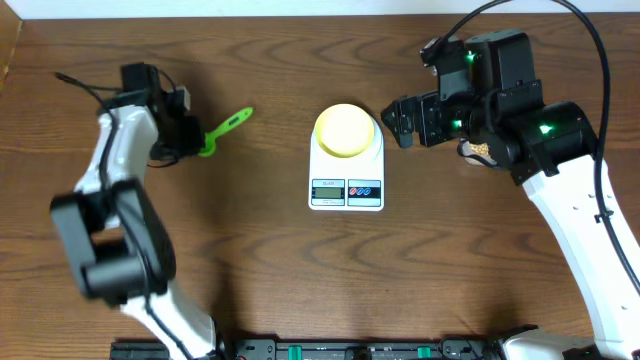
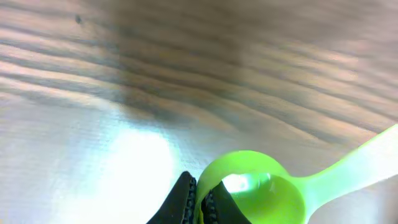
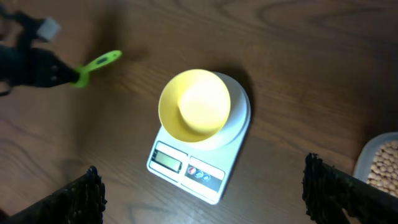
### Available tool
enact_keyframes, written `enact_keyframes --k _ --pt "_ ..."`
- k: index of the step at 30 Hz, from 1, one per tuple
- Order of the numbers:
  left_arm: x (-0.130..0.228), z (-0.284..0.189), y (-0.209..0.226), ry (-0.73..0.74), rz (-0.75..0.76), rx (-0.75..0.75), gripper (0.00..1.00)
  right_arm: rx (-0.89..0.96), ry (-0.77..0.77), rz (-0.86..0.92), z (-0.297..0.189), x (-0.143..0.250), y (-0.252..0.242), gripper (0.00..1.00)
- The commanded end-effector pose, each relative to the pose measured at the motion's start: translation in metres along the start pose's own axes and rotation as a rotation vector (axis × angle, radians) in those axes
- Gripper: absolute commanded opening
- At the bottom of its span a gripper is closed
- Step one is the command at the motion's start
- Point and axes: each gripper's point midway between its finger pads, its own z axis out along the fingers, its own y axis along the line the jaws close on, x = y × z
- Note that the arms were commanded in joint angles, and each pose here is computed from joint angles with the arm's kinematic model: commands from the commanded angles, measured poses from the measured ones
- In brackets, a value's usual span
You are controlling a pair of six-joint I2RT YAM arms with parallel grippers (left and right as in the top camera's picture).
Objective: Scoop item into bowl and weigh 50g on scale
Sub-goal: 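Close the left gripper on the green scoop's bowl end, then lift the scoop with the left gripper and bring it over the scale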
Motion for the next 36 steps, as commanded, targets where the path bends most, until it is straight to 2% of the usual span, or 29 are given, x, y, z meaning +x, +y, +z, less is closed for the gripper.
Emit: enact_keyframes --k 1,8,14,21,31,36 --pt "-0.018 -0.075 -0.031 -0.164 0.116 0.059 0.07 0.022 -0.027 0.063 -0.007 -0.009 -0.010 0.99" --pt "-0.008 -0.160 -0.083 -0.343 0.249 0.085 0.07 0.018 -0.005 -0.020 -0.011 -0.004 -0.021 0.99" --pt "0.005 -0.193 -0.126 -0.423 0.356 0.134 0.07 0.017 -0.017 -0.056 -0.010 -0.007 -0.021 0.99" --pt "0.014 -0.189 -0.152 -0.402 0.394 0.172 0.07 -0.015 -0.003 -0.053 -0.002 -0.007 -0.018 0.99" --pt "0.042 -0.170 -0.145 -0.262 0.470 0.152 0.07 -0.342 -0.024 -0.079 -0.011 -0.012 0.034 0.95" --pt "0.047 -0.168 -0.149 -0.248 0.508 0.154 0.07 -0.482 -0.020 -0.046 -0.023 -0.012 0.048 0.96"
